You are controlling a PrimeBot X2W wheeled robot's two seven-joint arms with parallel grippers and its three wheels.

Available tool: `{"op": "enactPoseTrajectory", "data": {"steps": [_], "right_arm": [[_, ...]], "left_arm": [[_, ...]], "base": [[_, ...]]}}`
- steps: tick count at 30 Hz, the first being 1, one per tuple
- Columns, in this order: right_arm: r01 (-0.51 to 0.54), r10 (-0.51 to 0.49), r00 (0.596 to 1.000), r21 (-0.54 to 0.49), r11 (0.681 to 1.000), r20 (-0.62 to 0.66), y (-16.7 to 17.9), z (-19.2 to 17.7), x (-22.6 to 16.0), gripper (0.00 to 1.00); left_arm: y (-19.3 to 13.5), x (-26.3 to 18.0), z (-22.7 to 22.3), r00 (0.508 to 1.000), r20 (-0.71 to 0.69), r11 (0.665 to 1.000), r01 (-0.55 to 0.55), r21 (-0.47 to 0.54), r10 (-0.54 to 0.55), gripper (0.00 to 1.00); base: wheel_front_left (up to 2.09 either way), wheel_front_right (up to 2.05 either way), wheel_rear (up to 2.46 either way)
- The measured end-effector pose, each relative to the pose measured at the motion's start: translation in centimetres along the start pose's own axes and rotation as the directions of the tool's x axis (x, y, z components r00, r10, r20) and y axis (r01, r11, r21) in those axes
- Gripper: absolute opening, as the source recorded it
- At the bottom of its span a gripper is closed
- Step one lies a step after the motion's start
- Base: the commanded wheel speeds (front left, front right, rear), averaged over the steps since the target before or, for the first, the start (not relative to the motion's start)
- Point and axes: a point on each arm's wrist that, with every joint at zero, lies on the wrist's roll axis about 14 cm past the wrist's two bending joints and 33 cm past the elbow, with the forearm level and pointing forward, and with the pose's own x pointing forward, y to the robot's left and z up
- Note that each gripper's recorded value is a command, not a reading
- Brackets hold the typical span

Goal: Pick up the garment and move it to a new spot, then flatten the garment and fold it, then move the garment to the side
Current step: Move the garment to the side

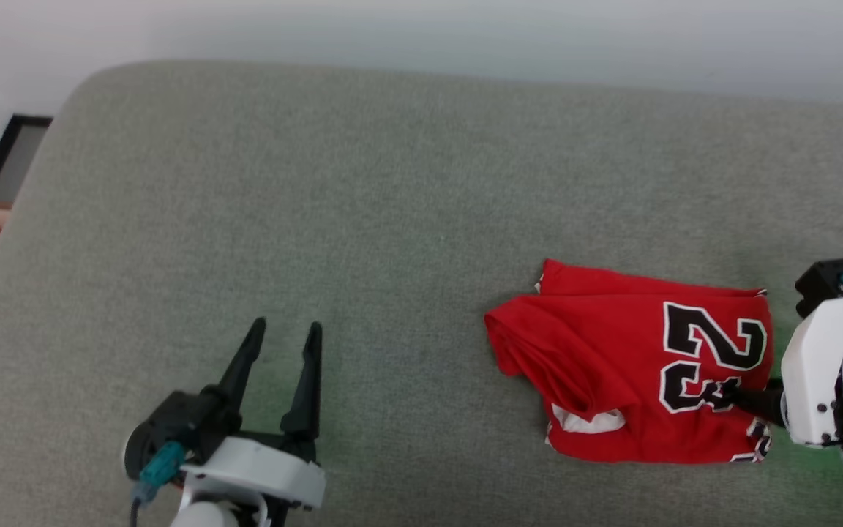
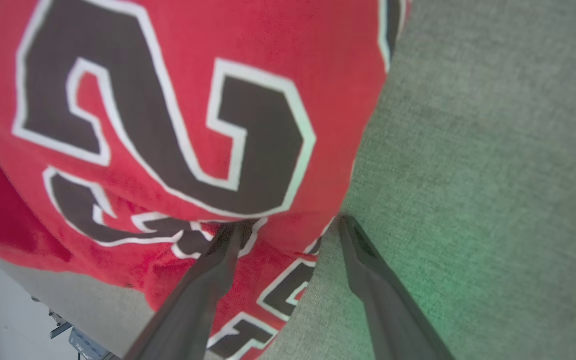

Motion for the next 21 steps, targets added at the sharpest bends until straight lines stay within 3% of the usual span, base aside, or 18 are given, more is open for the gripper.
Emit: {"op": "enactPoseTrajectory", "data": {"steps": [2,5,14,21], "right_arm": [[0.000,0.000,1.000,-0.008,1.000,-0.008,-0.1,0.4,0.6,1.00],[-0.013,0.013,1.000,-0.009,1.000,0.007,0.2,1.0,1.5,0.02],[-0.025,0.012,0.980,0.063,0.998,0.198,-0.6,2.8,0.8,0.00],[0.113,-0.198,0.920,0.253,0.961,0.339,-8.5,1.7,-4.7,0.00]], "left_arm": [[0.0,0.5,-0.5,1.000,-0.014,1.000,0.002,0.001,-0.002,1.00],[0.2,1.0,-1.1,1.000,-0.031,1.000,0.001,0.003,0.000,1.00],[-0.8,2.3,-1.0,0.998,-0.025,0.999,0.053,0.008,-0.053,1.00],[-4.6,4.7,0.9,0.981,0.041,0.982,0.187,0.015,-0.187,1.00]], "base": [[0.00,0.00,0.00],[0.00,0.00,0.00],[0.00,0.00,0.00],[0.00,0.00,0.00]]}}
